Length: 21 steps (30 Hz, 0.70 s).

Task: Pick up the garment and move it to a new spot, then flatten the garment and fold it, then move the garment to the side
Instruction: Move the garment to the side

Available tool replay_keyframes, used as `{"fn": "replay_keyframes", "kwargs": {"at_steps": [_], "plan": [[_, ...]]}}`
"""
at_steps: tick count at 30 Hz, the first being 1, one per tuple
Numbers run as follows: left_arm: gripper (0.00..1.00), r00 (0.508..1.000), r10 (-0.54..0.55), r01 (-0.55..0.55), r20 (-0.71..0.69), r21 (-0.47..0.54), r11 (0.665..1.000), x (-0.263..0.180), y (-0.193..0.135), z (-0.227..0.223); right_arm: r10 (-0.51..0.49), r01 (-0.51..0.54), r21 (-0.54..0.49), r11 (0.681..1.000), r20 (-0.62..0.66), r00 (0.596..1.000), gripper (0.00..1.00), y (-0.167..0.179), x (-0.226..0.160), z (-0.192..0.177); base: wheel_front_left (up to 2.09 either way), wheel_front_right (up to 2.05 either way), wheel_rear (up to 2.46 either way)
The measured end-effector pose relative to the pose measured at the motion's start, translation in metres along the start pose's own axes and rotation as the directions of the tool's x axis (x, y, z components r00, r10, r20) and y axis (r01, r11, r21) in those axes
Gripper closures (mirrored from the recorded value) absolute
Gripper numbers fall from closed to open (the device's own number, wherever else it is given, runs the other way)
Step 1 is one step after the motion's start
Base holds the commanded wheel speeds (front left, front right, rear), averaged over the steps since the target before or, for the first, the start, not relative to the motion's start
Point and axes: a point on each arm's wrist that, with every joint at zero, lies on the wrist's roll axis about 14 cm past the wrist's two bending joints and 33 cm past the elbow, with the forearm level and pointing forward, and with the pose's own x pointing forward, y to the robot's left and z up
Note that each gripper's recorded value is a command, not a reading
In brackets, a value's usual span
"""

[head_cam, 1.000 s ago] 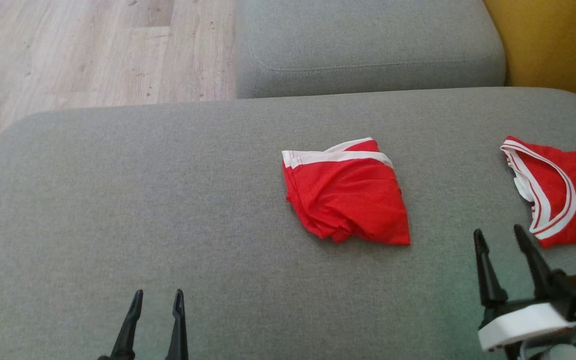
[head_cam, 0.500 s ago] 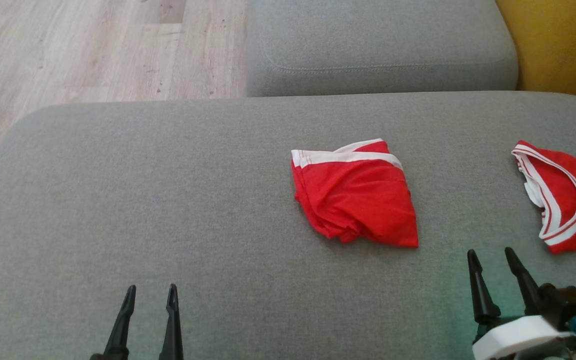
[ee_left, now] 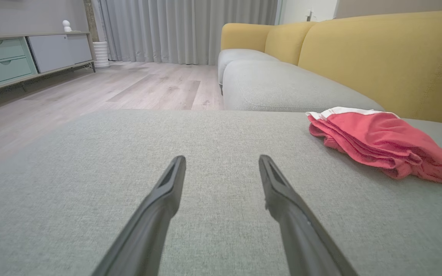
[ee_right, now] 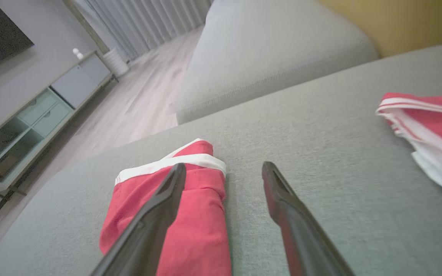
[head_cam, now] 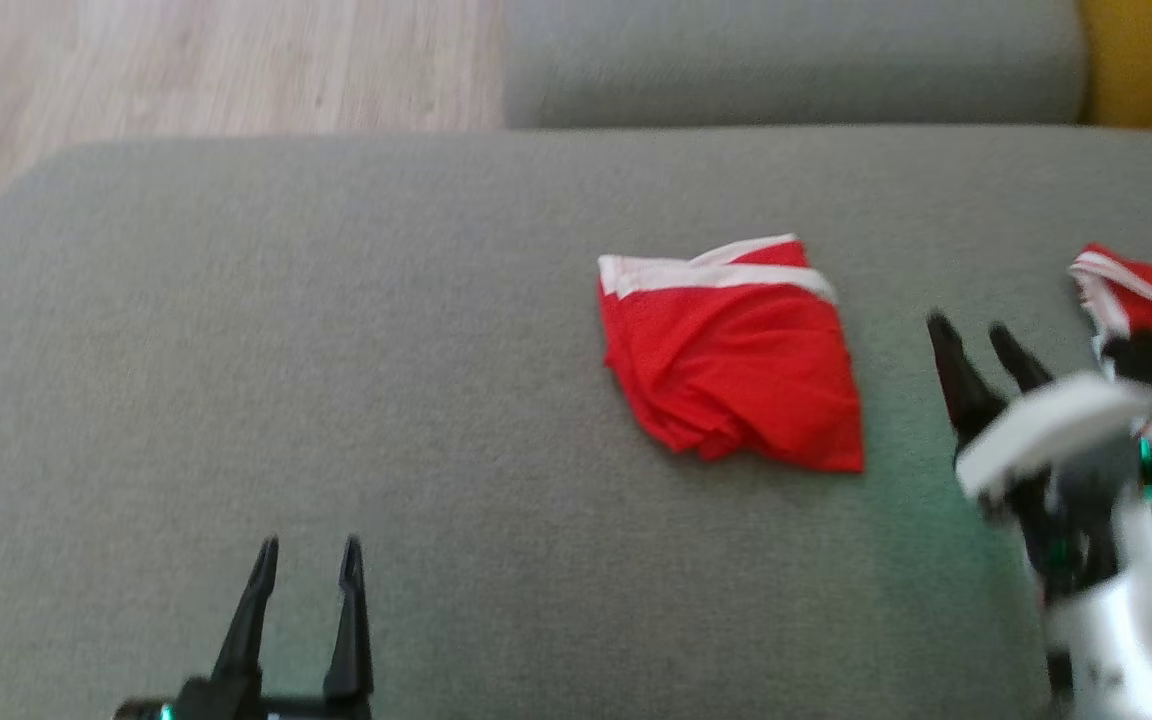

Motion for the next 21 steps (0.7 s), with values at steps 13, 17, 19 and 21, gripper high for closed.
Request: {"fn": "replay_keyframes", "kwargs": {"at_steps": [13, 17, 19, 21], "plan": [[0.0, 0.999, 0.041, -0.041, -0.02, -0.011, 0.999, 0.004, 0.008, -0.005, 0.006, 0.057, 0.136, 0.989, -0.422, 0.906, 0.0, 0.007, 0.058, -0.081, 0.0, 0.0, 0.0], [0.0, 0.999, 0.043, -0.044, -0.024, -0.013, 0.999, 0.003, 0.008, -0.006, 0.055, 0.044, 0.21, 0.977, -0.44, 0.897, 1.0, 0.02, 0.066, -0.087, 0.0, 0.0, 0.0], [0.0, 1.0, 0.025, -0.026, -0.017, -0.012, 1.0, 0.008, 0.002, -0.003, 0.072, 0.038, 0.241, 0.97, -0.429, 0.901, 1.0, 0.024, 0.067, -0.084, 0.0, 0.0, 0.0], [0.0, 1.0, 0.012, -0.012, -0.004, -0.012, 1.0, 0.014, -0.002, 0.001, 0.067, 0.037, 0.242, 0.969, -0.408, 0.911, 1.0, 0.022, 0.066, -0.079, 0.0, 0.0, 0.0]]}}
